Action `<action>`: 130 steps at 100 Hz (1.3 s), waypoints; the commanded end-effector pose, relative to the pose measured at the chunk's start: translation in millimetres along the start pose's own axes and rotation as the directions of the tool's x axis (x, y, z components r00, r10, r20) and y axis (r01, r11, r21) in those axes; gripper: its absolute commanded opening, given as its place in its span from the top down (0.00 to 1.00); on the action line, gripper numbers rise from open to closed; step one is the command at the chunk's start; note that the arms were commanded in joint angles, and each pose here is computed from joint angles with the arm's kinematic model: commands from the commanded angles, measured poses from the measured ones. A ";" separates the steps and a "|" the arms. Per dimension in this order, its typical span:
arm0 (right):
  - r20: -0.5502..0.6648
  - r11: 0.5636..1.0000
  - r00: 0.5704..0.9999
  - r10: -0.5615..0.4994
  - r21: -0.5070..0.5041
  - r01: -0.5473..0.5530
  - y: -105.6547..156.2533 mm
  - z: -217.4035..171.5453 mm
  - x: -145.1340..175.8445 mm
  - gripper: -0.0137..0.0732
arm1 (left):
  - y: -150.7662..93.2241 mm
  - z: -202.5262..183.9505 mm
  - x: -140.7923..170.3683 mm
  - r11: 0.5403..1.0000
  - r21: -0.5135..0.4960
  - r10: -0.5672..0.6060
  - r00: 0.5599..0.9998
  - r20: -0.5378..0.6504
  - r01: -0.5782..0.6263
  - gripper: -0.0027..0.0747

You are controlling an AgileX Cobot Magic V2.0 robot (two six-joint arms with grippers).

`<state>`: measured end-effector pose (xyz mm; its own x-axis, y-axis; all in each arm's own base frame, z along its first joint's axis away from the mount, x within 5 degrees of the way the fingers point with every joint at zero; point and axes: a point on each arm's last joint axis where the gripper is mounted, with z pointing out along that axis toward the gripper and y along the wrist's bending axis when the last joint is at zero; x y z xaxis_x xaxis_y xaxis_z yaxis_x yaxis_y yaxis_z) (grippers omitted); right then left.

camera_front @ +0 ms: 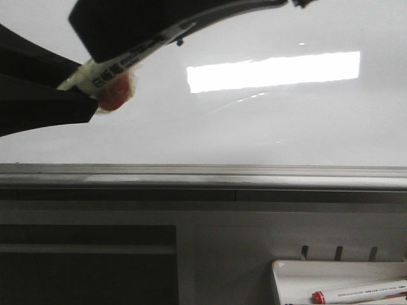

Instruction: Write number 2 on whiteboard

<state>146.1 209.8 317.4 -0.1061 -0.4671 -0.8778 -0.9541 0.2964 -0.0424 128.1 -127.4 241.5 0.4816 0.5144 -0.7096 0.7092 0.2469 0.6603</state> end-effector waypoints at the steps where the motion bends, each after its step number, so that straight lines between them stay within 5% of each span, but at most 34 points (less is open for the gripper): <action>1: 0.056 0.999 0.998 -0.011 0.030 0.010 -3.4 -4.0 -14.2 0.59 | 6.8 -0.4 -11.8 0.999 -0.026 -0.024 0.997 0.079 0.026 0.99; 8: 0.033 1.000 0.999 -0.020 0.015 0.019 -3.1 -0.7 -11.4 0.93 | 6.9 -0.5 -12.2 0.999 -0.026 -0.030 0.996 0.083 0.032 0.99; 25: 0.031 1.000 0.999 -0.019 0.016 0.018 -3.4 0.0 -11.2 0.93 | 9.3 -0.9 -12.5 0.996 -0.049 -0.069 0.994 0.087 0.074 0.91; 43: 0.031 0.999 0.999 -0.023 0.031 0.022 -6.0 -1.1 -10.9 0.93 | 14.9 -4.9 -13.6 0.983 -0.105 -0.138 0.986 0.091 0.148 0.39; 51: 0.037 0.998 0.999 -0.010 0.060 0.008 -13.0 -5.4 -10.5 0.92 | 19.0 -14.7 -16.4 0.975 -0.158 -0.144 0.987 0.078 0.155 0.29; 67: 0.075 0.984 0.997 0.015 0.175 -0.028 -34.5 -25.2 -10.9 0.92 | 26.7 -49.2 -26.8 0.937 -0.306 -0.151 0.986 0.069 0.165 0.35; 82: 0.102 0.972 0.995 0.019 0.232 -0.042 -42.7 -40.4 -12.2 0.92 | 30.3 -78.7 -34.2 0.856 -0.415 -0.269 0.951 0.149 0.308 0.48; 101: 0.097 0.972 0.995 0.035 0.230 -0.057 -45.0 -36.5 -10.4 0.92 | 31.9 -90.8 -39.3 0.791 -0.432 -0.354 0.900 0.255 0.434 1.00; 130: 0.188 0.924 0.980 0.072 0.357 -0.137 -57.6 -42.0 -16.2 0.92 | 35.1 -91.8 -36.3 0.748 -0.453 -0.401 0.874 0.273 0.485 0.99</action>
<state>187.4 169.6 334.6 -0.1545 -0.3603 -0.9199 -0.8134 0.5749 -0.0886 88.8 -61.7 297.1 0.2249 0.2083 -0.9519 0.5356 0.7897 0.2994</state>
